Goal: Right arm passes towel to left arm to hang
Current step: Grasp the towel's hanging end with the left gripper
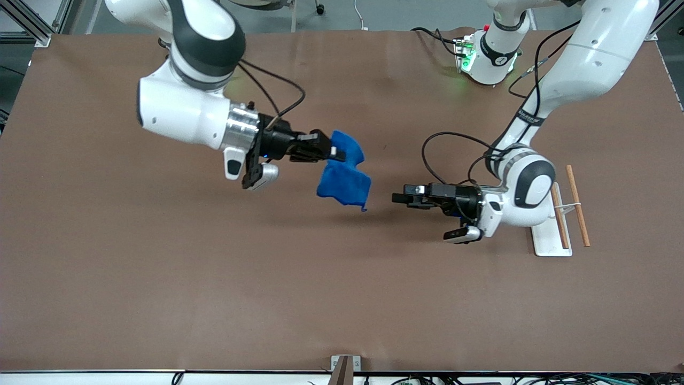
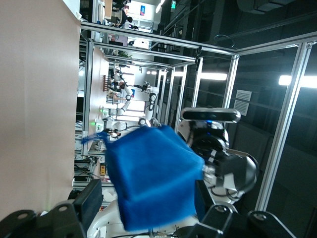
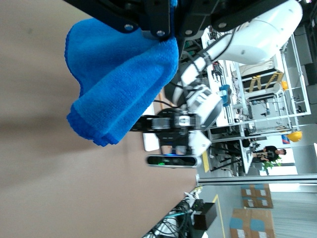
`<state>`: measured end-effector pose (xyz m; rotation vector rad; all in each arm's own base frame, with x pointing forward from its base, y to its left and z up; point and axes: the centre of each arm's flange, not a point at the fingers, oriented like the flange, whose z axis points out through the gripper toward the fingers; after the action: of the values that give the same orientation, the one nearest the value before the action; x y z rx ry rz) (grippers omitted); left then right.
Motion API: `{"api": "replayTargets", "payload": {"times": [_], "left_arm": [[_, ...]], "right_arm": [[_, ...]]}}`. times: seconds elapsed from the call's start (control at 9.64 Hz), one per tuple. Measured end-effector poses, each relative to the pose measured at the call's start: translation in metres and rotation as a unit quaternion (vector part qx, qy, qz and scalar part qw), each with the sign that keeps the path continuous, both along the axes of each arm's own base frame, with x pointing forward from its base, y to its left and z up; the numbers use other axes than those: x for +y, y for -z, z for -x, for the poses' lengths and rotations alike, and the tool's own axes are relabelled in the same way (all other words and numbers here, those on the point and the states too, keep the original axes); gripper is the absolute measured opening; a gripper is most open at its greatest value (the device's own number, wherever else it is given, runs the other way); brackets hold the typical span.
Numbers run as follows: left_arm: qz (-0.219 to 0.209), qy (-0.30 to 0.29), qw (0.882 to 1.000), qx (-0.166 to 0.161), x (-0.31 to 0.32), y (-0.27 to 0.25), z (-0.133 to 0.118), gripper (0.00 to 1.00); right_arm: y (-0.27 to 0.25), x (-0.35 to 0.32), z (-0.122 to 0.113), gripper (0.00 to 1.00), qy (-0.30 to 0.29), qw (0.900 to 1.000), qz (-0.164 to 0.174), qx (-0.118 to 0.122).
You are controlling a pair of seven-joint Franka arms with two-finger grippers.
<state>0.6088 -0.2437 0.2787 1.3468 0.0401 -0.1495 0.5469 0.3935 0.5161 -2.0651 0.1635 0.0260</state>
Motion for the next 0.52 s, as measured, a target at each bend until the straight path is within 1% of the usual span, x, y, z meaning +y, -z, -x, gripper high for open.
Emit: {"api": "replayTargets", "payload": {"times": [0.1, 0.31, 0.52], "left_arm": [[0.008, -0.002, 1.0, 0.004, -0.004, 0.005, 0.002, 0.74], [0.027, -0.007, 1.0, 0.01, -0.017, 0.006, 0.01, 0.71], [0.045, 0.004, 0.999, 0.02, -0.022, 0.007, 0.02, 0.69]], "right_arm": [[-0.007, 0.014, 0.008, 0.04, 0.003, 1.0, -0.014, -0.003], [-0.014, 0.029, 0.016, 0.04, 0.009, 1.0, -0.026, -0.008], [-0.015, 0.031, 0.016, 0.04, 0.01, 0.999, -0.029, -0.008]]}}
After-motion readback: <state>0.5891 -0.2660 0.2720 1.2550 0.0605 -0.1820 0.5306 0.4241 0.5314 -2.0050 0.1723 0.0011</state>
